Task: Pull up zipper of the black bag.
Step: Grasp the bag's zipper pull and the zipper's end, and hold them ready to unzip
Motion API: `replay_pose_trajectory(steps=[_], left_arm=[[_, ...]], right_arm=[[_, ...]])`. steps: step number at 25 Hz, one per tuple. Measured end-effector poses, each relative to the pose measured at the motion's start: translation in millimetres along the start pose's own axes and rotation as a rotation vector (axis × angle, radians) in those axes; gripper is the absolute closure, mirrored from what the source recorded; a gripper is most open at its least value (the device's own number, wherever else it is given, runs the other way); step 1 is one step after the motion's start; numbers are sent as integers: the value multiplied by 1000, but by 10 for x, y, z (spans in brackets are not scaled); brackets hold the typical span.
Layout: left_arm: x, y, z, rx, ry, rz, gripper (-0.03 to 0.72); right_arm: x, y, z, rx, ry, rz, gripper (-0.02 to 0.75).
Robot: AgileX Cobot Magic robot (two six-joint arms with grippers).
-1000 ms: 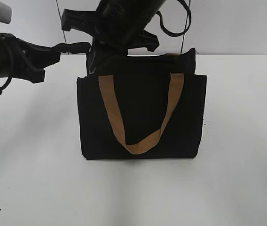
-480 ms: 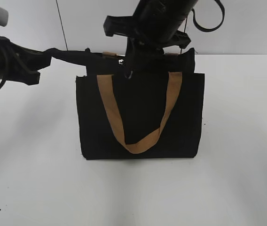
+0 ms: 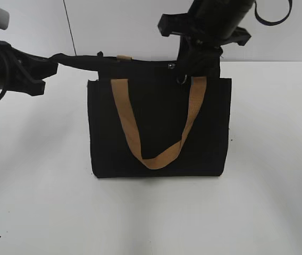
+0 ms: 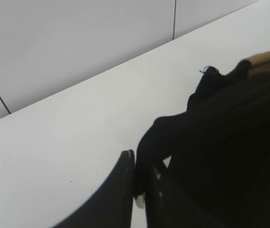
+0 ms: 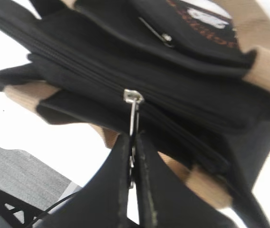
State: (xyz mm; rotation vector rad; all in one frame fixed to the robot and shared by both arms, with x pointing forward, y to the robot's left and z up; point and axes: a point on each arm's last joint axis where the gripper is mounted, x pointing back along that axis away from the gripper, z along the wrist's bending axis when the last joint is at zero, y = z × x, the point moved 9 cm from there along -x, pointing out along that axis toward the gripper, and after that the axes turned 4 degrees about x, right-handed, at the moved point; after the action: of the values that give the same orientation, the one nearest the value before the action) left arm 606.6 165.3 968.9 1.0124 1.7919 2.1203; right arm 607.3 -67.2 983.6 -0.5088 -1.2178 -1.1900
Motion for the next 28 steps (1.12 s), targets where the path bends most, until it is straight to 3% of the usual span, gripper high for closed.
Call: replay_pose_trajectory(steps=[8, 28], left_arm=[[3, -3, 6, 2, 4, 3, 653], [22, -198, 33, 10, 36, 74, 646]], right_arm=[[203, -19, -376, 62, -174, -10, 746], [267, -19, -380, 121, -191, -16, 727]])
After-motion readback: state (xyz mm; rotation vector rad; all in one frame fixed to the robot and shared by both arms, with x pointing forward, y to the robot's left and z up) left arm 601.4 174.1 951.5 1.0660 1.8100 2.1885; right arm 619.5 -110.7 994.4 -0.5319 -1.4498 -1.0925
